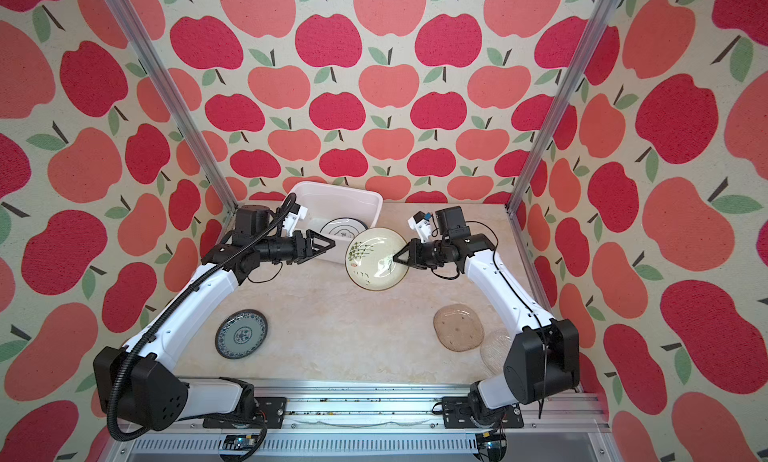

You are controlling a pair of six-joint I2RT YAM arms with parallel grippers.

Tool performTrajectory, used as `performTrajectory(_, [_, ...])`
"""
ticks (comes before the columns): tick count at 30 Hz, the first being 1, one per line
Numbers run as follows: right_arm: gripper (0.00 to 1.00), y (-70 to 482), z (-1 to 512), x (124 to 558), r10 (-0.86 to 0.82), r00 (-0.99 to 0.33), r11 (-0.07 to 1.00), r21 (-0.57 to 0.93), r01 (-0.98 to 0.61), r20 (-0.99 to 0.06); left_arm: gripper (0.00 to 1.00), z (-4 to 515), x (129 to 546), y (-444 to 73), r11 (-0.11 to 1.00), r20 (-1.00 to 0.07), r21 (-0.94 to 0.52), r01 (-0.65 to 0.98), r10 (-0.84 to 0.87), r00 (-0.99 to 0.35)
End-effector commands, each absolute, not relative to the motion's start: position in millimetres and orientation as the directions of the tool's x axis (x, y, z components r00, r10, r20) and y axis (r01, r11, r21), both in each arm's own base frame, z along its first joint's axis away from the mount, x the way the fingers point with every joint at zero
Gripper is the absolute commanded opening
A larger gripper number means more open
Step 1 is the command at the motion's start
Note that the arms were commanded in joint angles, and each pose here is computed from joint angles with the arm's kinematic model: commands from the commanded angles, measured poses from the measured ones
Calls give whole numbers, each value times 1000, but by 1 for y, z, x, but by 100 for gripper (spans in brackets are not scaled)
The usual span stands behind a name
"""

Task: Place the plates into the plastic bin on the countertop
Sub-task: 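Grasp the cream plate with the left gripper and carry both toward the bin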

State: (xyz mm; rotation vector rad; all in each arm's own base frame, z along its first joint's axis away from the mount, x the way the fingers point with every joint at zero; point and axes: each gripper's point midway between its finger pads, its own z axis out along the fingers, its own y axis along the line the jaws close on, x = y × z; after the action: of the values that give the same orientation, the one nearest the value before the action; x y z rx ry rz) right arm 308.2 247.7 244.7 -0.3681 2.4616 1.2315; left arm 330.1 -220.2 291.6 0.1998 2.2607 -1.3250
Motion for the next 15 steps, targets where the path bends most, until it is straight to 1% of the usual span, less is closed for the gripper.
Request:
performTrajectory(1, [1, 259, 293, 322, -27, -855, 511, 728, -457, -517, 68, 282, 331, -228, 506, -424, -801, 322, -99, -900])
performTrajectory(6, [1, 266, 306, 335, -12, -838, 497, 724, -478, -545, 65, 283, 345, -238, 500, -430, -800, 331, -94, -898])
performTrajectory(12, [1, 277, 303, 345, -2, -843, 476, 741, -474, -538, 61, 287, 360, -255, 469, -446, -809, 354, -97, -890])
performTrajectory(15, [1, 283, 305, 349, 0, -840, 465, 744, -480, -542, 56, 286, 365, -263, 460, -436, -815, 352, -87, -896])
